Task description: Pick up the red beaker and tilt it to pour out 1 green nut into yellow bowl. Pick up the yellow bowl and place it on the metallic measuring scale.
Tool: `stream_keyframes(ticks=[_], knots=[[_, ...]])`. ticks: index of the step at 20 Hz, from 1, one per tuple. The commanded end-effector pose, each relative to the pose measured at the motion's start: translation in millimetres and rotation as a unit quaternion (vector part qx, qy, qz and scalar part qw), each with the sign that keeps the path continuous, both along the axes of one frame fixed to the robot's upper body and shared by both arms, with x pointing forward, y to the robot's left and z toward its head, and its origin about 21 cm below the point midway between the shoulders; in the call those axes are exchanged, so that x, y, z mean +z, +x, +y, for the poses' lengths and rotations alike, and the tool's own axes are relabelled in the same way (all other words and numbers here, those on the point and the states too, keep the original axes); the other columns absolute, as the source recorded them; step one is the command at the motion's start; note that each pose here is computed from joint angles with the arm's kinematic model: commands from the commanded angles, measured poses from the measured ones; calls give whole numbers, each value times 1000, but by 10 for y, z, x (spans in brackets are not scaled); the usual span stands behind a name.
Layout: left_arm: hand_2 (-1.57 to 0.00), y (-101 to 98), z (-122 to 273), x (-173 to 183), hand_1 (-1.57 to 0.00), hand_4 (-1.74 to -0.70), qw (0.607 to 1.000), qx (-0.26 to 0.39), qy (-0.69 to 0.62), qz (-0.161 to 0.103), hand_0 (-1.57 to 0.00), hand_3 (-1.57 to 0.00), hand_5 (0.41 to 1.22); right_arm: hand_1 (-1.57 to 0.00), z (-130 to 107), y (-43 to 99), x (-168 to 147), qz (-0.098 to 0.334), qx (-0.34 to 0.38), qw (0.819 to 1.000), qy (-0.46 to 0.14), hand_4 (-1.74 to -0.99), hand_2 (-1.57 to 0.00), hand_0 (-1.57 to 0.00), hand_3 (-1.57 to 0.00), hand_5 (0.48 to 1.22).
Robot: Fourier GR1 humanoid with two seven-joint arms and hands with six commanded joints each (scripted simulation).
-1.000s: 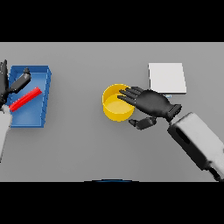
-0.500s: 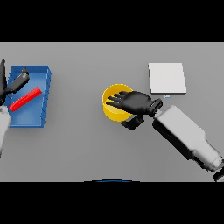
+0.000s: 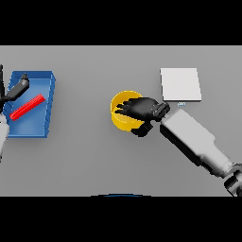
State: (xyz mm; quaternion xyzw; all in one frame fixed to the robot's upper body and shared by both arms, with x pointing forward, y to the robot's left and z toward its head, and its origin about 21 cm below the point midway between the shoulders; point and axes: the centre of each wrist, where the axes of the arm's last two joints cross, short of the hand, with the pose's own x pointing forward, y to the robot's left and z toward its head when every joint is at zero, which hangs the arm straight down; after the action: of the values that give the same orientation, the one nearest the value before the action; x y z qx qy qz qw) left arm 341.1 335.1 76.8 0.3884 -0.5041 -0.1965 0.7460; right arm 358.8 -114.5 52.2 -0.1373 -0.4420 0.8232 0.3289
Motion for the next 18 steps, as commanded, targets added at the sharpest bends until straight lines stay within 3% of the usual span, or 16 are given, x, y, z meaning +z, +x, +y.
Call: stream_keyframes(ticks=[1,4,5,7,10,12,14,18], knots=[[1,18,4,41,1,-744,1000,1,3,-1,1,1,697,1,21,-3,-22,8,0,1000,-1,-1285,-9,1,-47,753],[1,20,16,8,1,-750,1000,2,-1,-2,1,1,701,-36,0,-13,-52,25,-25,999,-6,-1302,-71,-26,-141,805],[1,16,28,6,1,-752,1000,0,3,-3,1,1,701,-135,11,-20,-63,25,-25,999,-10,-1321,-147,-161,-182,839],[1,19,19,-3,1,-755,1000,-2,1,-3,1,1,703,-652,-33,-25,-58,31,-9,999,1,-1394,-614,-669,-309,976],[1,53,9,3,1,-756,1000,-2,4,-5,1,1,701,-1100,-9,-27,-37,43,-12,999,-7,-1557,-1081,-1109,-706,1096],[1,28,22,-4,1,-751,1000,-6,4,-5,1,1,698,-1270,-26,-13,9,55,-12,998,-14,-1623,-1176,-1275,-1007,1141],[1,47,6,-5,1,-747,1000,-4,7,-2,1,1,692,-1378,-53,-32,-17,50,-12,999,-11,-1666,-1234,-1382,-1210,1170],[1,22,50,3,1,-736,1000,-6,11,2,1,1,688,-1492,-55,-26,-15,48,-15,999,0,-1710,-1286,-1493,-1386,1200]])
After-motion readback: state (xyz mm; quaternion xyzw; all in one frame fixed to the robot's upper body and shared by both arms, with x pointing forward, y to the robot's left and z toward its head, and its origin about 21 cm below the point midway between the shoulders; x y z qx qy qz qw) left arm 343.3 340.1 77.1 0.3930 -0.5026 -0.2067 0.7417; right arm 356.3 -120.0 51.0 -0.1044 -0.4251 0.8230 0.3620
